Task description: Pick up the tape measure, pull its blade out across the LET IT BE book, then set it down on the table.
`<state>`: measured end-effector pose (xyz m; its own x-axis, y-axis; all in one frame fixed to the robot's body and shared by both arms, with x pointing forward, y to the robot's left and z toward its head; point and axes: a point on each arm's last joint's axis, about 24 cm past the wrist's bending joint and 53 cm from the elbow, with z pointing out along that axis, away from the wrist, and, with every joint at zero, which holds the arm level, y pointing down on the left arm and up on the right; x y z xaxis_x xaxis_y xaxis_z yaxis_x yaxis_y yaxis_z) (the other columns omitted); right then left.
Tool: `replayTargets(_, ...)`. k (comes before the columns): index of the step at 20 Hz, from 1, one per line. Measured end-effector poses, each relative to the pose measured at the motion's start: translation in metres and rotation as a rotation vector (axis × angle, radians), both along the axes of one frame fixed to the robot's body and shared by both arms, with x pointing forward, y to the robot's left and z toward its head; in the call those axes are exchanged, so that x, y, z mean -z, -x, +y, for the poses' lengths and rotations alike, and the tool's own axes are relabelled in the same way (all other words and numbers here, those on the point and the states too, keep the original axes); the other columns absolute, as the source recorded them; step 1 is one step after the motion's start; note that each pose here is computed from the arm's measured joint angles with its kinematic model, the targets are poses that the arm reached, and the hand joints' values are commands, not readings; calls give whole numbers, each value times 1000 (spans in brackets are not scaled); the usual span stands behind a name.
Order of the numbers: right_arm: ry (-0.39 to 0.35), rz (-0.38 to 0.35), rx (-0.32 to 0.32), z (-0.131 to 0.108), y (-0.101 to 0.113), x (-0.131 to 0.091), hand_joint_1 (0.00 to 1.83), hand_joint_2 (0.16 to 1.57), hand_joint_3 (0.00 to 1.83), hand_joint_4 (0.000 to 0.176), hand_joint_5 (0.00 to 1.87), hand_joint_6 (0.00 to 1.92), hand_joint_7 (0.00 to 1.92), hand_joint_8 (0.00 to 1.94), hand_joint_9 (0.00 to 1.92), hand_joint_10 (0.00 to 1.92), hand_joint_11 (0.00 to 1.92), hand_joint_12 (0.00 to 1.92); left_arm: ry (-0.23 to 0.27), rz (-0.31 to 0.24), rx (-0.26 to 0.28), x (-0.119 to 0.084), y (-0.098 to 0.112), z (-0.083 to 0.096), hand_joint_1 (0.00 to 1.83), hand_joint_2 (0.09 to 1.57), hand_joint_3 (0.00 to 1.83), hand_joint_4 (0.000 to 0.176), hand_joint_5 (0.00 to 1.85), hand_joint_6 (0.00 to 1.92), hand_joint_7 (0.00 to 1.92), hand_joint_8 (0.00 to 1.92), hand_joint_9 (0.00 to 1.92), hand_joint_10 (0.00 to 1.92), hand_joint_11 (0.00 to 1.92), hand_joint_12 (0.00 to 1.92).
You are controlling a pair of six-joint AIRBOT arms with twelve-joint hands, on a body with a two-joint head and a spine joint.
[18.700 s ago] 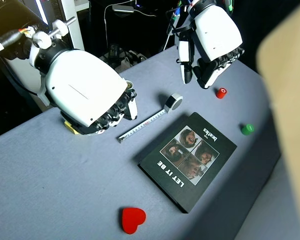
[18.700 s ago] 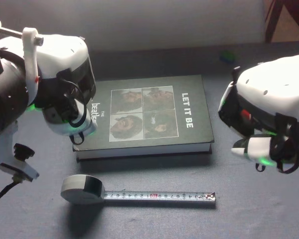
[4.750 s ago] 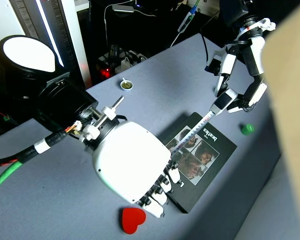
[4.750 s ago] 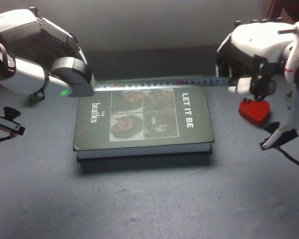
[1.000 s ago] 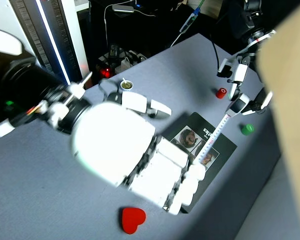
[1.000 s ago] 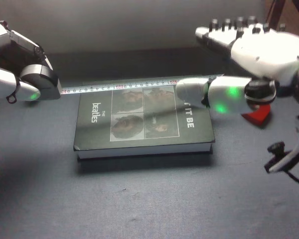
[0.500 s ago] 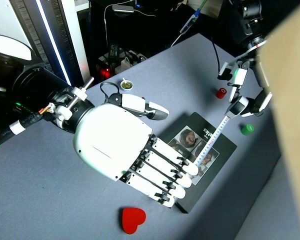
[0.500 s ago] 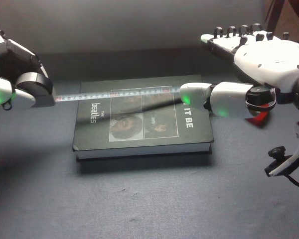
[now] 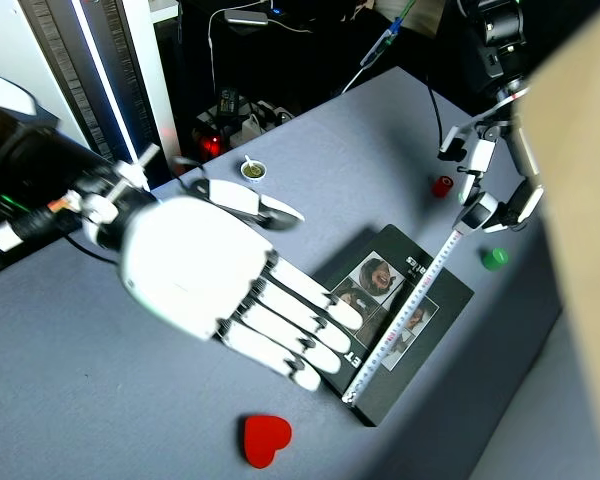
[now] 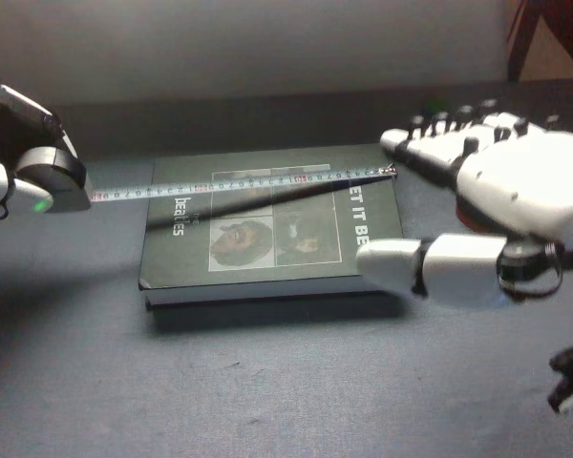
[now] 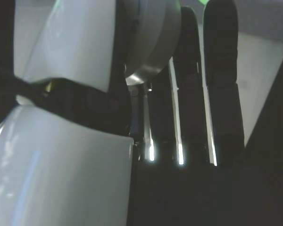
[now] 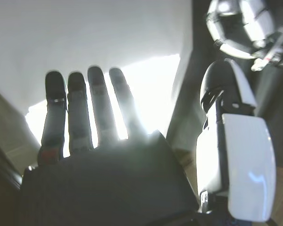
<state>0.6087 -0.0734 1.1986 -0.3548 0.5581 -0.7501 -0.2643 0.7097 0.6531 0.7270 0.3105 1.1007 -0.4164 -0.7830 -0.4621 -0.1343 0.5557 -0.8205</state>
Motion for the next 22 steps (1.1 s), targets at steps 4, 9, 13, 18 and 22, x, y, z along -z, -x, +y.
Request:
replayTargets(4, 7, -2, -12, -4, 1, 1, 44, 1076, 0, 0, 91, 2, 131, 4, 99, 5, 0, 599, 11, 21, -4, 9, 5, 3, 1379, 1091, 0, 0, 928, 1040, 1106, 681, 956, 1125, 865, 861)
replayTargets(9, 37, -41, -64, -12, 13, 6, 69, 1069, 0, 0, 94, 1, 138, 1, 107, 3, 0, 584, 9, 37, 0, 19, 9, 6, 1379, 1091, 0, 0, 926, 1039, 1101, 682, 964, 1123, 860, 854)
replayTargets(13, 41, -19, -84, -4, 26, 16, 66, 1079, 3, 0, 105, 3, 143, 1, 122, 7, 0, 592, 17, 31, 7, 20, 9, 3, 1379, 1092, 0, 0, 926, 1041, 1099, 682, 962, 1124, 876, 857)
replayTargets(18, 29, -30, -53, -6, 31, 12, 63, 1093, 3, 0, 102, 0, 139, 1, 130, 2, 0, 616, 19, 27, 23, 23, 11, -2, 1379, 1091, 0, 0, 924, 1046, 1089, 686, 977, 1113, 889, 857)
replayTargets(22, 42, -37, -60, -4, 36, 18, 59, 1100, 4, 0, 98, 0, 147, 2, 129, 1, 0, 631, 26, 25, 37, 27, 12, -7, 1377, 1095, 0, 0, 932, 1052, 1089, 687, 947, 1140, 872, 846)
